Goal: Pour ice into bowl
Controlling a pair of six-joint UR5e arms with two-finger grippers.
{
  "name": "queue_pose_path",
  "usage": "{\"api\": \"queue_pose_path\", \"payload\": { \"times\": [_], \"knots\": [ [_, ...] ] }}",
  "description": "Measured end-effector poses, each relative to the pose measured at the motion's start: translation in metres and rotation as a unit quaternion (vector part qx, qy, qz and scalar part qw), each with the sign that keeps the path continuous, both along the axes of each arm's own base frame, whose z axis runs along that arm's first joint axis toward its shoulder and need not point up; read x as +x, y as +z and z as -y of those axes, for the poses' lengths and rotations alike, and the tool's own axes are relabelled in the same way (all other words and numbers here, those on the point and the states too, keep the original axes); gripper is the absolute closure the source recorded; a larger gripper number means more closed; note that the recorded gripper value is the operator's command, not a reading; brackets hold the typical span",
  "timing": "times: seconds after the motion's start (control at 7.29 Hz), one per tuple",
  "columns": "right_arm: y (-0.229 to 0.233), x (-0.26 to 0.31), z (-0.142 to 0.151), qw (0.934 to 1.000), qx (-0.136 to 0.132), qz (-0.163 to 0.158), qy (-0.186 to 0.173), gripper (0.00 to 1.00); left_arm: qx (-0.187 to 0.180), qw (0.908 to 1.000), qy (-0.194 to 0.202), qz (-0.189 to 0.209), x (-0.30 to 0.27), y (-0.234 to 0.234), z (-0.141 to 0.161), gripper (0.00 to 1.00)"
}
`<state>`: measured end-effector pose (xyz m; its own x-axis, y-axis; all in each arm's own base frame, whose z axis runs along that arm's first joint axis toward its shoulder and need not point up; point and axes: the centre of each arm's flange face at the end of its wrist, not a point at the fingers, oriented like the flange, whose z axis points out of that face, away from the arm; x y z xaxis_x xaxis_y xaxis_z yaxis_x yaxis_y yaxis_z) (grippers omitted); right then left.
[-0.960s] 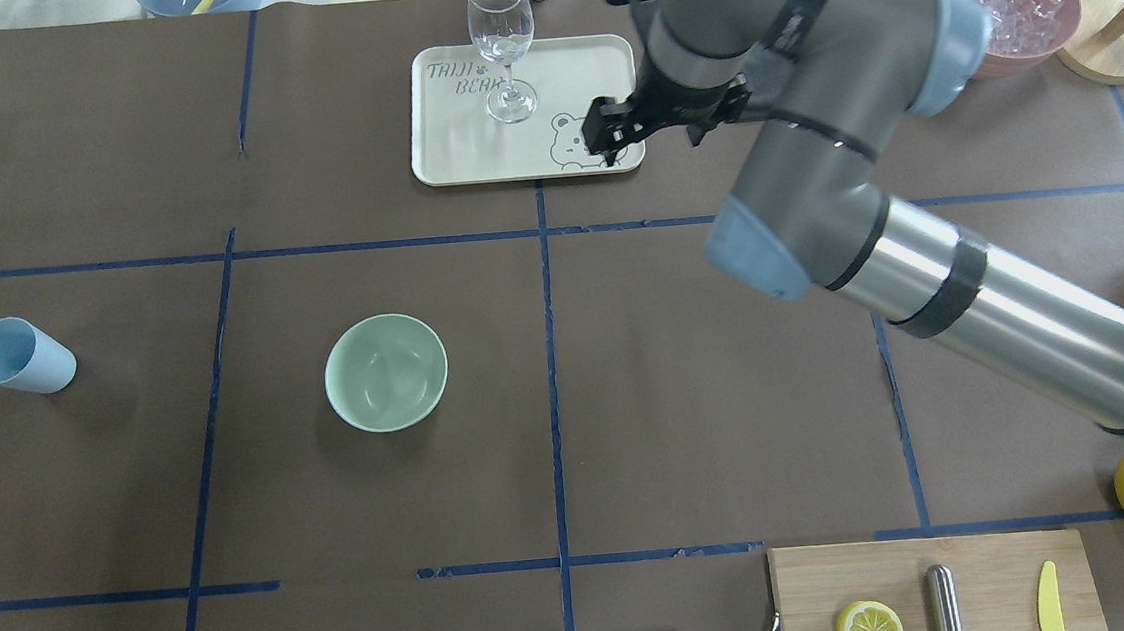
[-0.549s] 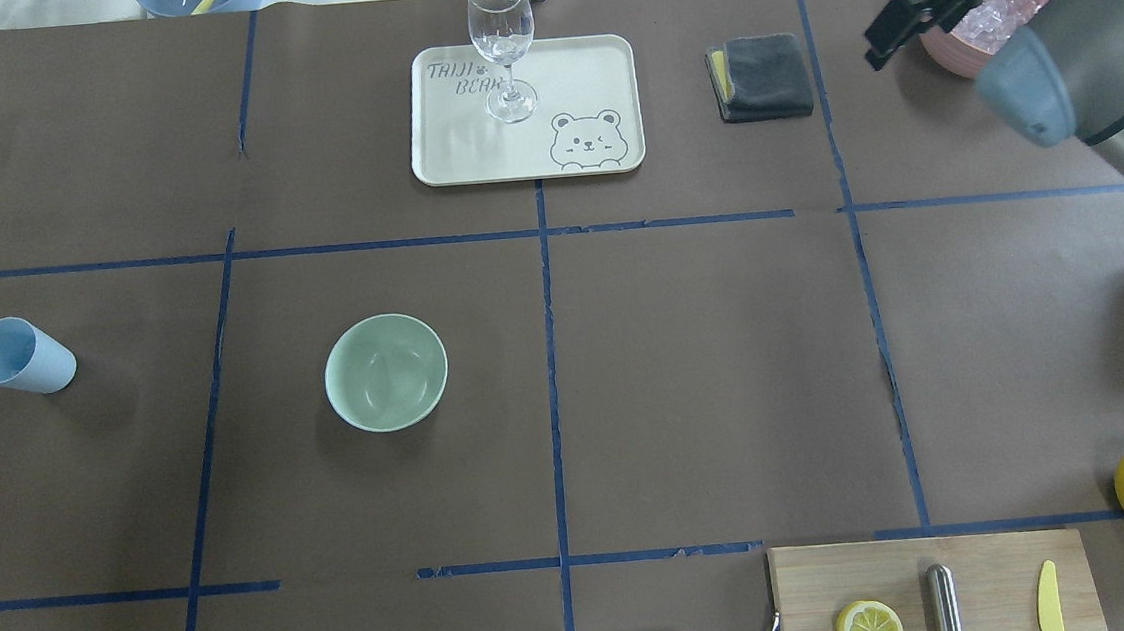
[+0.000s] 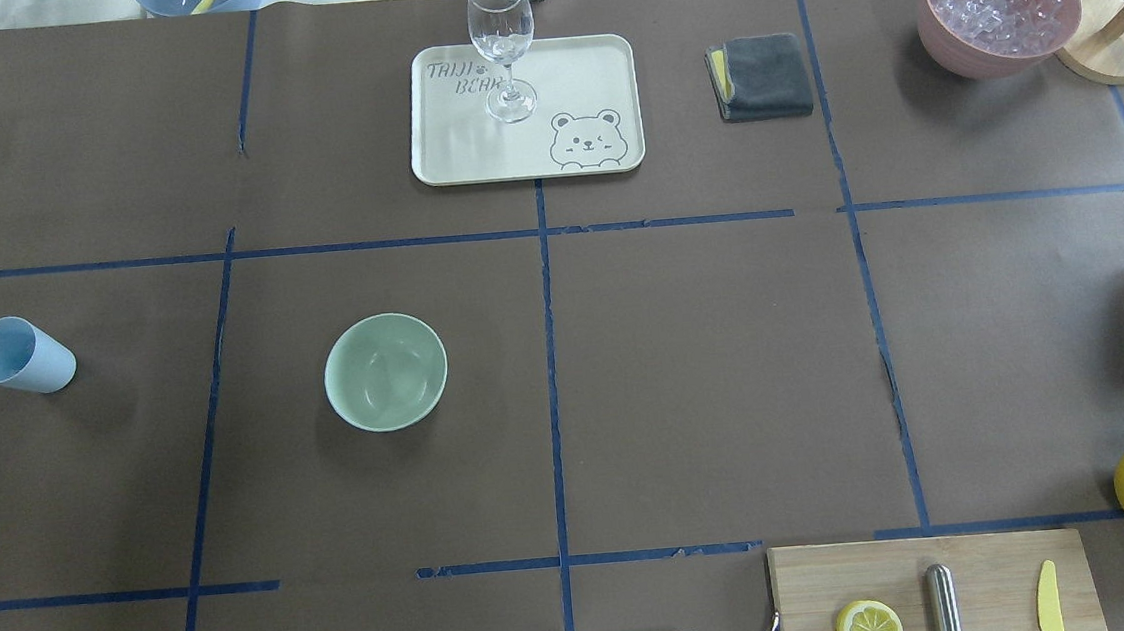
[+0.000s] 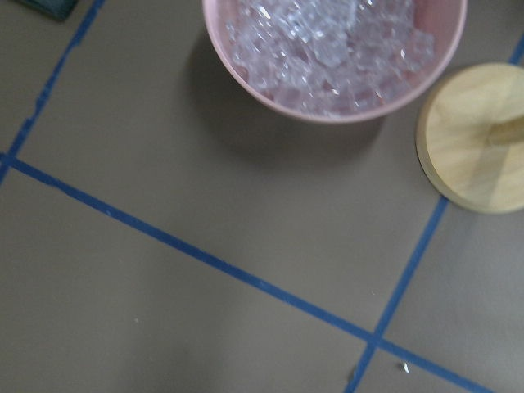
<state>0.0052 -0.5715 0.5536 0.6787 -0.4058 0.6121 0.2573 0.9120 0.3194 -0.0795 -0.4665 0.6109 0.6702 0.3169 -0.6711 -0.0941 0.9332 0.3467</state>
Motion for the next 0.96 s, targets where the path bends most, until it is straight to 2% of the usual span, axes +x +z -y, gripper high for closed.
{"api": "queue_pose_path", "payload": {
  "times": [0.27,0.41,0.55,0.69,0.82,0.96],
  "knots": [
    [0.062,0.031,-0.051,0.9989,-0.042,-0.008,0.021,0.0,-0.003,1.0,0.008,-0.001,0.014,-0.003,0.003,0.0],
    [0.079,0.039,-0.068,0.9983,-0.049,-0.008,0.029,0.0,-0.016,0.9999,0.002,-0.006,0.025,-0.007,0.006,0.0],
    [0.084,0.042,-0.075,0.9984,-0.044,-0.007,0.034,0.0,-0.026,0.9995,-0.01,-0.014,0.042,-0.017,0.011,0.0],
    [0.086,0.044,-0.078,0.9985,-0.04,-0.008,0.036,0.0,-0.01,0.9995,-0.018,-0.023,0.058,-0.029,0.015,0.0],
    [0.088,0.044,-0.08,0.9985,-0.039,-0.008,0.037,0.0,0.035,0.9986,-0.021,-0.032,0.068,-0.043,0.018,0.0],
    [0.088,0.045,-0.08,0.9985,-0.039,-0.008,0.037,0.0,0.103,0.9935,-0.022,-0.042,0.072,-0.06,0.018,0.0]
  ]
}}
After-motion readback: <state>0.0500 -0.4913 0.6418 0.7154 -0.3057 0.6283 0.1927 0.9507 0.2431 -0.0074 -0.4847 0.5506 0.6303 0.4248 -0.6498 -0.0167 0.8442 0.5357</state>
